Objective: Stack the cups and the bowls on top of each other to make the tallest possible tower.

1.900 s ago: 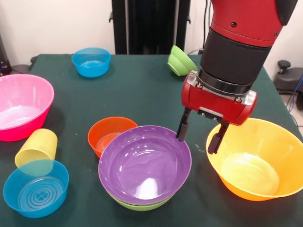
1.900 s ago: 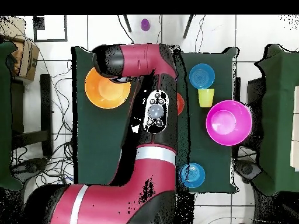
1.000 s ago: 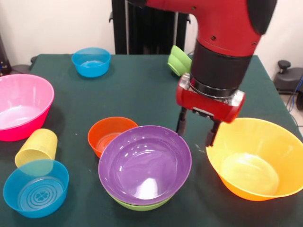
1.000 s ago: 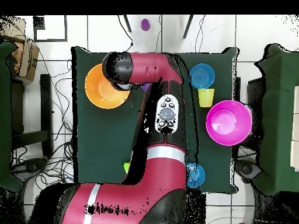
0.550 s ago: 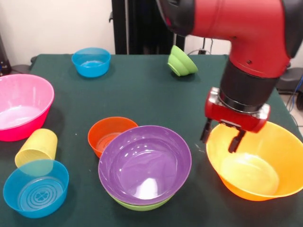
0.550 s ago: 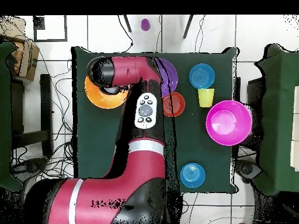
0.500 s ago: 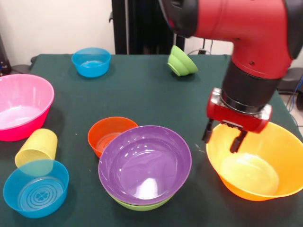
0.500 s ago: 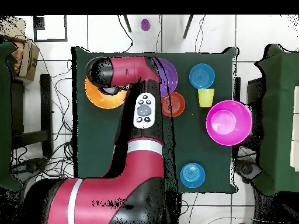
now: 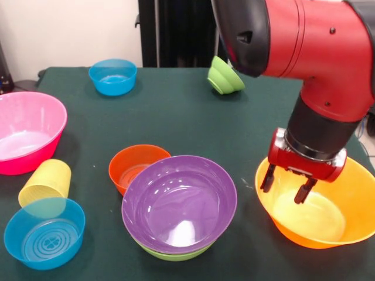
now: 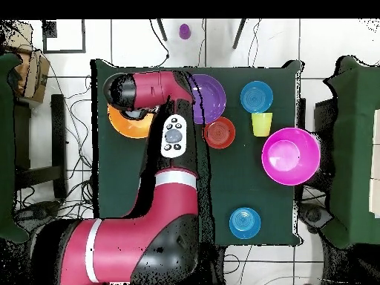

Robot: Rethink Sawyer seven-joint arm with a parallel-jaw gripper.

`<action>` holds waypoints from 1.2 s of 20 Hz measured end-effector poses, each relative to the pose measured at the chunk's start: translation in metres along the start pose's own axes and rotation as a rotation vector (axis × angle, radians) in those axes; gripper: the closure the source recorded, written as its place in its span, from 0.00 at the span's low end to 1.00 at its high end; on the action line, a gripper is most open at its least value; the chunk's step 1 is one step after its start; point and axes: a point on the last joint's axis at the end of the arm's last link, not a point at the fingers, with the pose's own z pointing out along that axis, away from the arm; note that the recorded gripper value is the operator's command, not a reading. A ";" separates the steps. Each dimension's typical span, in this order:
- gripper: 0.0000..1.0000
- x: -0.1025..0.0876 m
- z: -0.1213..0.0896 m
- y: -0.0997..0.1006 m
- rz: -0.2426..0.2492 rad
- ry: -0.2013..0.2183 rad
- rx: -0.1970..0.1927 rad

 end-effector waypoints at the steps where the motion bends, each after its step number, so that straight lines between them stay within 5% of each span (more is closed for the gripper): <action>1: 0.00 0.000 0.002 0.000 0.000 0.002 0.001; 10: 0.00 -0.006 0.000 -0.009 0.017 0.002 -0.003; 20: 0.00 -0.036 -0.083 -0.028 0.067 -0.010 -0.026; 24: 0.00 -0.041 -0.100 -0.031 0.078 -0.018 -0.036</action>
